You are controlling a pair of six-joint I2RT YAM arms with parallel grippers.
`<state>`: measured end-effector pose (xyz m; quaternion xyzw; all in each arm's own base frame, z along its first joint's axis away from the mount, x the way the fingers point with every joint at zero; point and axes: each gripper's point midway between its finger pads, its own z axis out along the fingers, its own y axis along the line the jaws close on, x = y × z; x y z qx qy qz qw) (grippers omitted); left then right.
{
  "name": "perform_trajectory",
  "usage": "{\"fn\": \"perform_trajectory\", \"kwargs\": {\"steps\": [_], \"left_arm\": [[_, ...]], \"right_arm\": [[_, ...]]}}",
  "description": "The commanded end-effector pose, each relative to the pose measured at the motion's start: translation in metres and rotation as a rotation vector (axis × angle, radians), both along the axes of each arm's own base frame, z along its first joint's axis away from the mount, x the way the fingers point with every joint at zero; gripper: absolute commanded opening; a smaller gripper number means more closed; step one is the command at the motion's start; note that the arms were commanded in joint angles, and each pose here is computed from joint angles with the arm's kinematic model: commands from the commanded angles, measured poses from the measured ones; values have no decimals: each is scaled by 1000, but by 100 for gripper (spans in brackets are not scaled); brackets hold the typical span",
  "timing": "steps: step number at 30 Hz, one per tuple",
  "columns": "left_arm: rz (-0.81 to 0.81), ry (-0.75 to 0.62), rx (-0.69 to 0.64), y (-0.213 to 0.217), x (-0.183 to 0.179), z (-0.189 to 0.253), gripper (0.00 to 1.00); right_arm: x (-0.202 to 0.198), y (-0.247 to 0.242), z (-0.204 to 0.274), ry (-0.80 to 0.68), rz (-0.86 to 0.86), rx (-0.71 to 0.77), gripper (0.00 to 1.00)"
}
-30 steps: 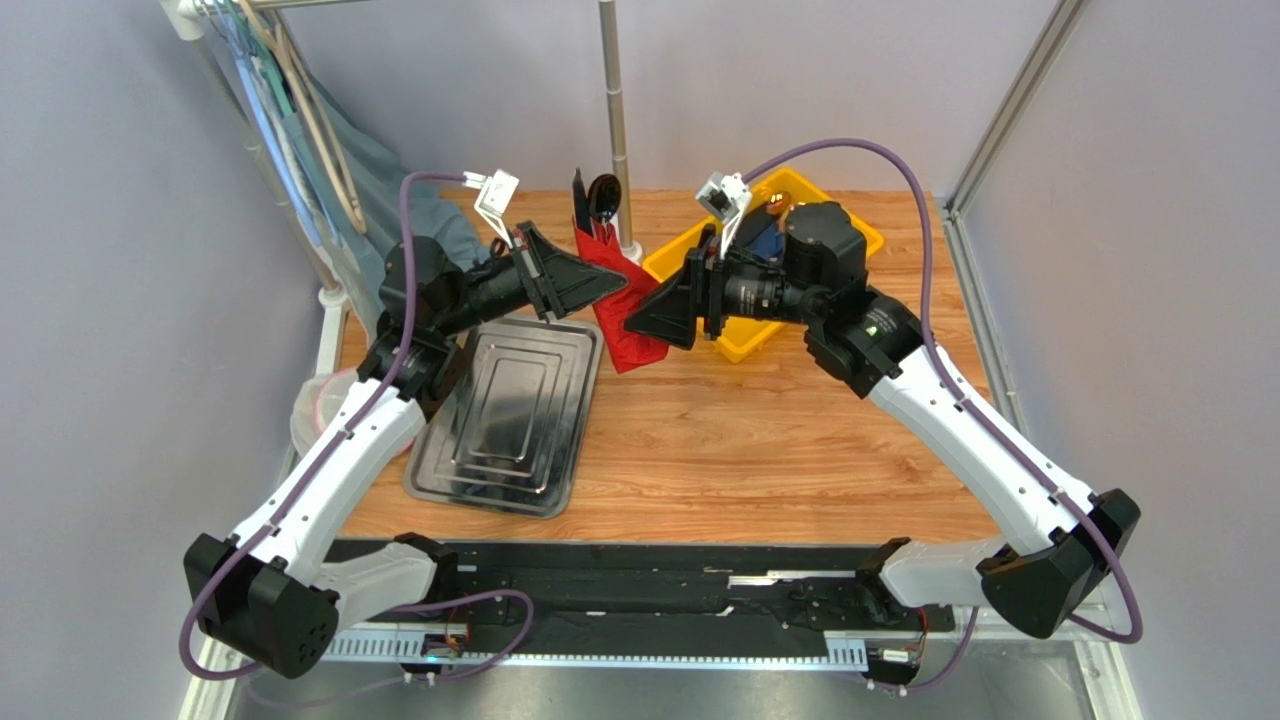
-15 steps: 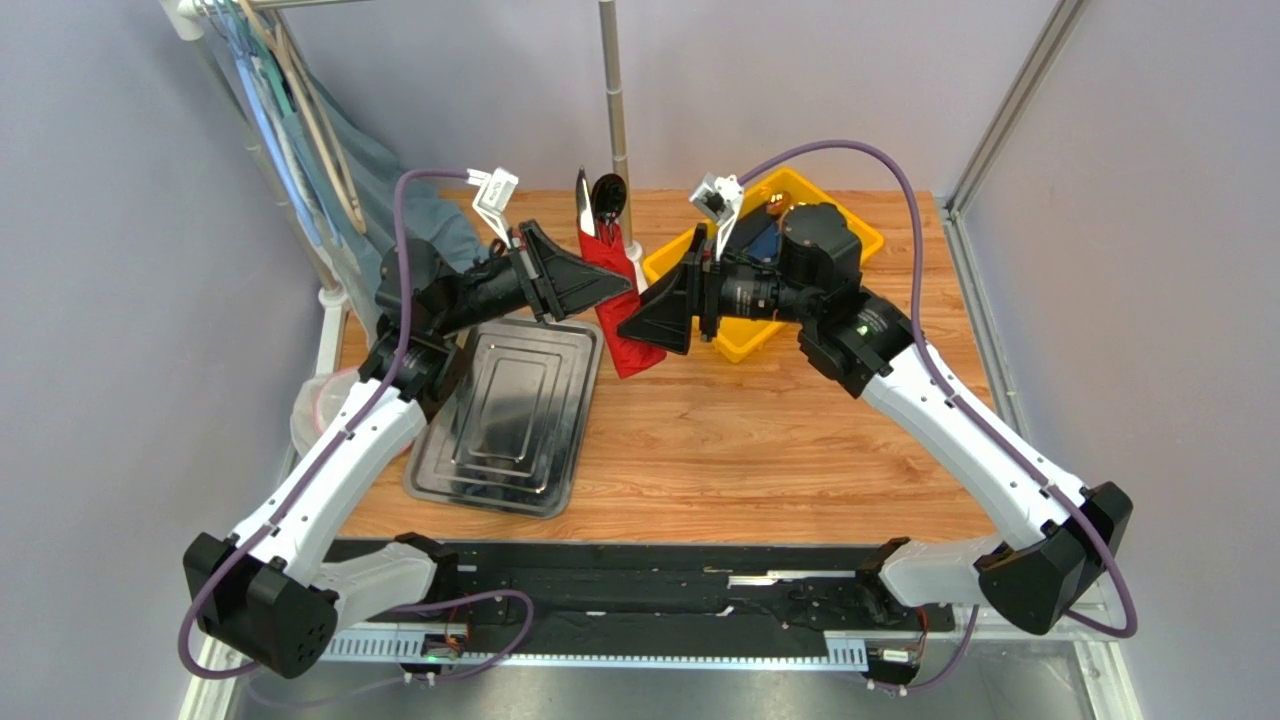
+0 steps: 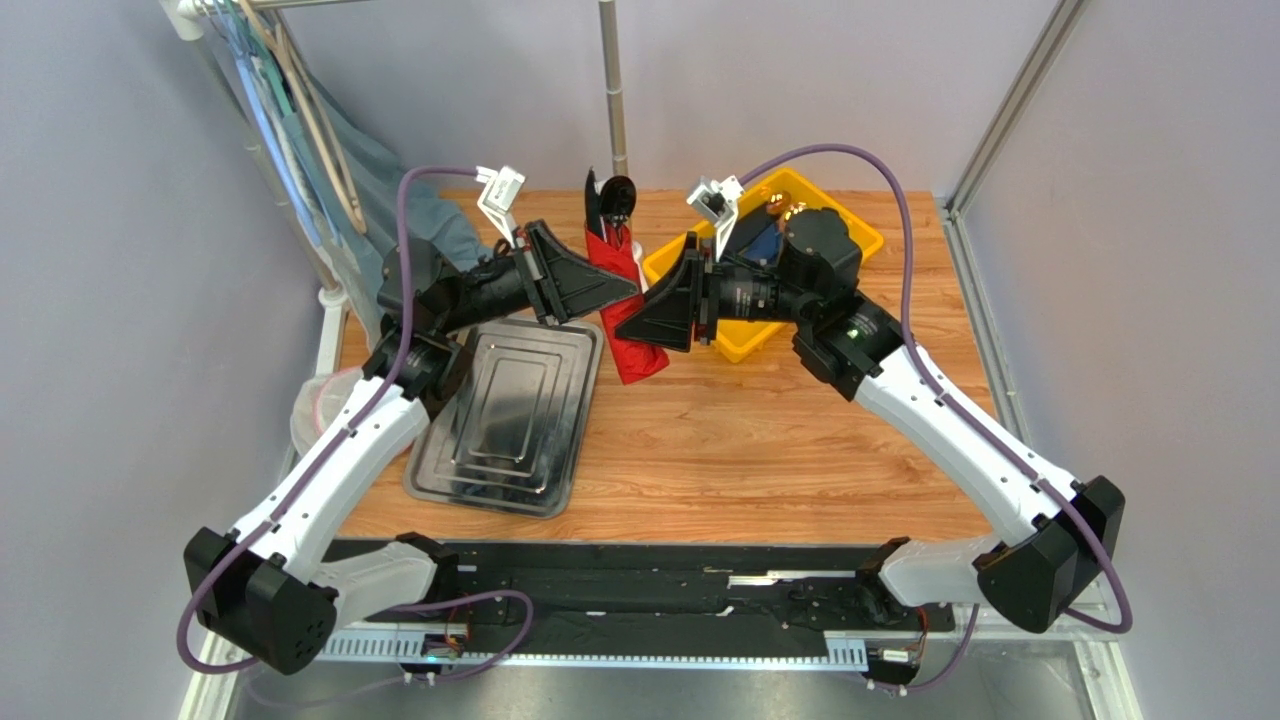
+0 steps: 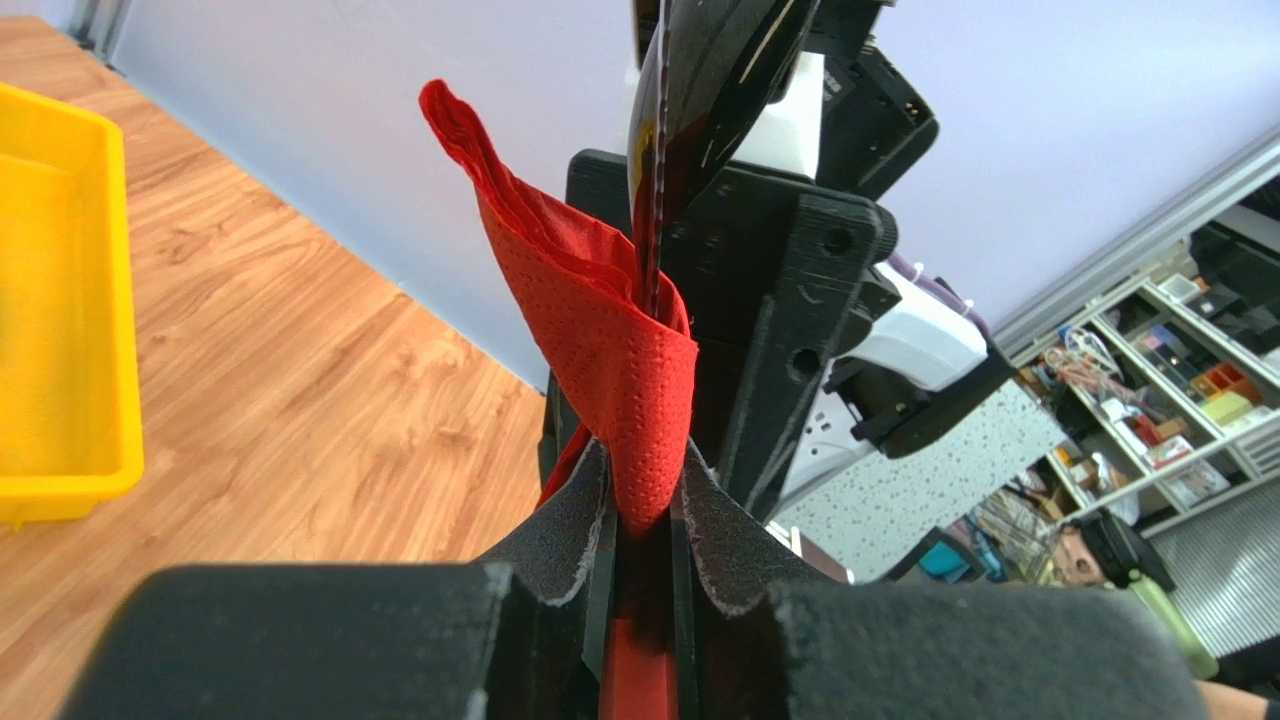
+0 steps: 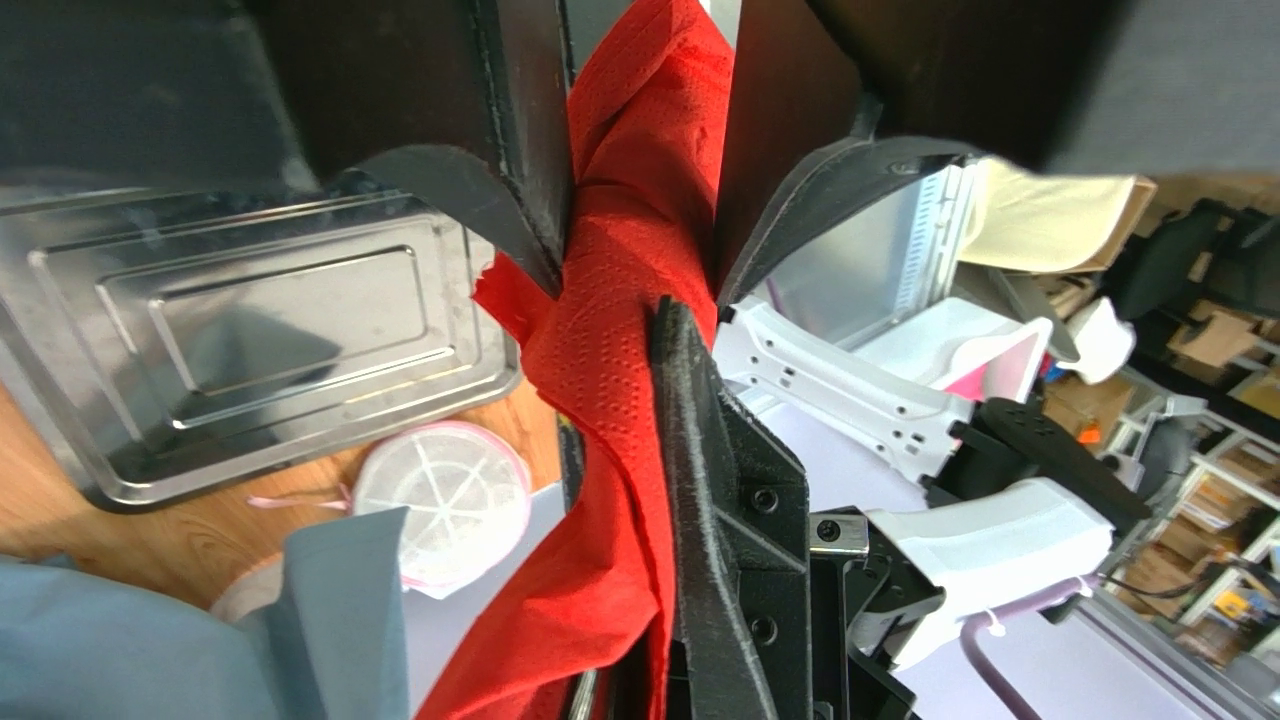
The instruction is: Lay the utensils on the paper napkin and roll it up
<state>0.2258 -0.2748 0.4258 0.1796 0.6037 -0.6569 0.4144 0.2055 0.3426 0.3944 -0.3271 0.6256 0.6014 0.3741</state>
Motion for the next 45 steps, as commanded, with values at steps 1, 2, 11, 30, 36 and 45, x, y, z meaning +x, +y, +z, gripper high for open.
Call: {"fn": "perform_trajectory", "kwargs": {"steps": [1, 2, 11, 30, 36, 45], "left_arm": [[-25, -120, -72, 1, -15, 41, 0], [-25, -120, -73, 1, -14, 41, 0], [-4, -107, -64, 0, -9, 36, 0], [201, -35, 16, 24, 29, 9, 56], [125, -24, 0, 19, 21, 5, 80], [12, -34, -32, 4, -3, 11, 78]], "right_arm": [[-10, 4, 15, -10, 60, 62, 34], [-11, 4, 17, -9, 60, 65, 31], [-13, 2, 28, 0, 56, 84, 0], [2, -14, 55, 9, -19, 179, 0], [-2, -15, 55, -1, -5, 187, 0], [2, -13, 55, -11, -6, 188, 0]]}}
